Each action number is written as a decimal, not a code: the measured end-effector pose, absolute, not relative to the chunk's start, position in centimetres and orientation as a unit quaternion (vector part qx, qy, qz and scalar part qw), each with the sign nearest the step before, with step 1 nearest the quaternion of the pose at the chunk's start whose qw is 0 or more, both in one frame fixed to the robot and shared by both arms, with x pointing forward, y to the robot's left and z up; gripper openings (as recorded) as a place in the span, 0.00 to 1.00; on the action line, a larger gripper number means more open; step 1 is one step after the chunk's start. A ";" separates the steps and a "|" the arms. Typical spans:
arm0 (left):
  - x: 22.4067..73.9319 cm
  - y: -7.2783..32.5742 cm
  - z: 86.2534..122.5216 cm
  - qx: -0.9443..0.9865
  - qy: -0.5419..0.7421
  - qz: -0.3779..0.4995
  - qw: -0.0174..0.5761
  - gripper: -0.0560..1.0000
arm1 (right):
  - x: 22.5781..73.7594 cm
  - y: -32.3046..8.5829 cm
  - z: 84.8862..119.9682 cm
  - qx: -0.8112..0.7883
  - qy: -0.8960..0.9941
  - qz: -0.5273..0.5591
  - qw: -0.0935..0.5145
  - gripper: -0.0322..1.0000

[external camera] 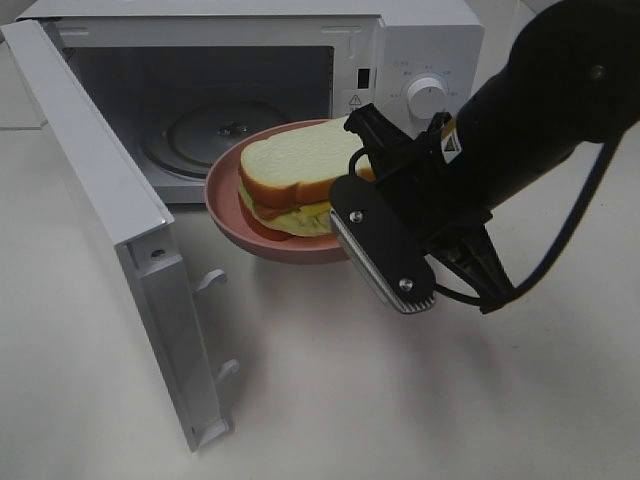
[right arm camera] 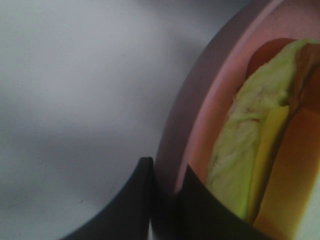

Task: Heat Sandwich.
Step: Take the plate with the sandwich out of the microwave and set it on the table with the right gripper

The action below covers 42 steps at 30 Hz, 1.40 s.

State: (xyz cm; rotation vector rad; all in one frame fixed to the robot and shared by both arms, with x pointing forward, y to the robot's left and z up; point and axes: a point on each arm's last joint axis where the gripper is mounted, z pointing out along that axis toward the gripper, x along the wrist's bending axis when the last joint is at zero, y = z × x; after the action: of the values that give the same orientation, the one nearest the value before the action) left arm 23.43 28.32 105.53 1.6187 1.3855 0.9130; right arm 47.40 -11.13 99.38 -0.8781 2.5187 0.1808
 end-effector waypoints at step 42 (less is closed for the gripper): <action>23.4 28.3 105.5 0.640 0.548 0.361 0.400 0.99 | 38.0 -19.8 102.7 -0.243 0.934 0.047 0.258 0.12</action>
State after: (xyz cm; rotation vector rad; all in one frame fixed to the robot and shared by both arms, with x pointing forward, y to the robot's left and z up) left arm 23.43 28.32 105.53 1.6187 1.3855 0.9130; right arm 38.04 -19.80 102.69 -0.6600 2.5320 0.1264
